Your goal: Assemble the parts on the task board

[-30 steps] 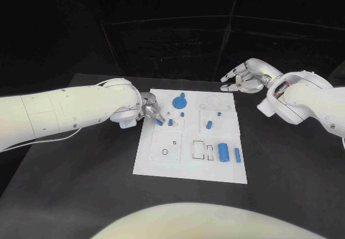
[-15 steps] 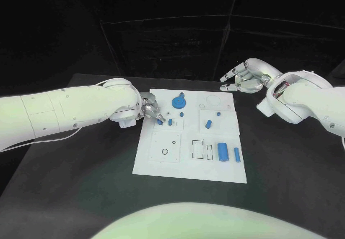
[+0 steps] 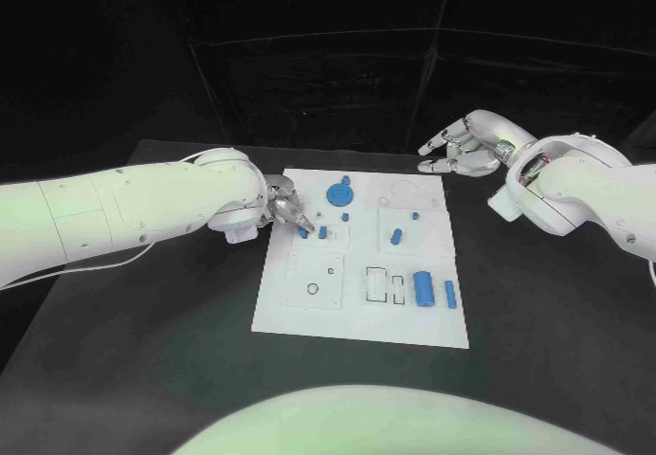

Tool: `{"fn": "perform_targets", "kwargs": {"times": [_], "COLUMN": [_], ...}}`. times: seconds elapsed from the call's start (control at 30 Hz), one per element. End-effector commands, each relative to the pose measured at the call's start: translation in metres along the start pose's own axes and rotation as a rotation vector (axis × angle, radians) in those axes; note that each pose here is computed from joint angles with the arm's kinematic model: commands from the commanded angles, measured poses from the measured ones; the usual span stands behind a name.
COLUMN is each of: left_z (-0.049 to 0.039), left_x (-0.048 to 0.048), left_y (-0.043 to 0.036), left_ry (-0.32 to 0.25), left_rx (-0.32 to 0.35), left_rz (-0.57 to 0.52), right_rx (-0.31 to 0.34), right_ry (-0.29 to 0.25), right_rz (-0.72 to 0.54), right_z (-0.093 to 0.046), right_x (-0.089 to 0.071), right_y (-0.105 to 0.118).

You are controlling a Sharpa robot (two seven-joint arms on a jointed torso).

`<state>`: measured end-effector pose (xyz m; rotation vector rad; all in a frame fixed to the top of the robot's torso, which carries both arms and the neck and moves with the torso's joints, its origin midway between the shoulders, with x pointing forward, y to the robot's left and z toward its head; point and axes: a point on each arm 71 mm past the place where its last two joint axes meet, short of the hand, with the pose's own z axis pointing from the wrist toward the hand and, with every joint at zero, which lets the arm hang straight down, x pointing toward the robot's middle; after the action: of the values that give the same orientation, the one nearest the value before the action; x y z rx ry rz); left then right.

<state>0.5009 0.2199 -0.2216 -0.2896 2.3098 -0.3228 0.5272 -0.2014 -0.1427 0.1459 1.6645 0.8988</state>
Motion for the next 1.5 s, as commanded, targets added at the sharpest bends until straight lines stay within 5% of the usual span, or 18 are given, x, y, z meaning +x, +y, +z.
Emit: {"fn": "perform_targets", "kwargs": {"times": [0.03, 1.5], "left_z": [-0.0001, -0.0034], "left_x": [-0.0004, -0.0003], "left_y": [0.0007, 0.0017], "left_ry": [-0.003, -0.016], "left_rx": [-0.01, -0.002], "left_rz": [0.003, -0.012], "right_rx": [-0.008, -0.008], "right_ry": [0.0, -0.002], "right_rz": [0.003, 0.002], "right_z": [0.0001, 0.0011], "right_x": [-0.0008, -0.0012], "right_y": [0.0014, 0.0007]}}
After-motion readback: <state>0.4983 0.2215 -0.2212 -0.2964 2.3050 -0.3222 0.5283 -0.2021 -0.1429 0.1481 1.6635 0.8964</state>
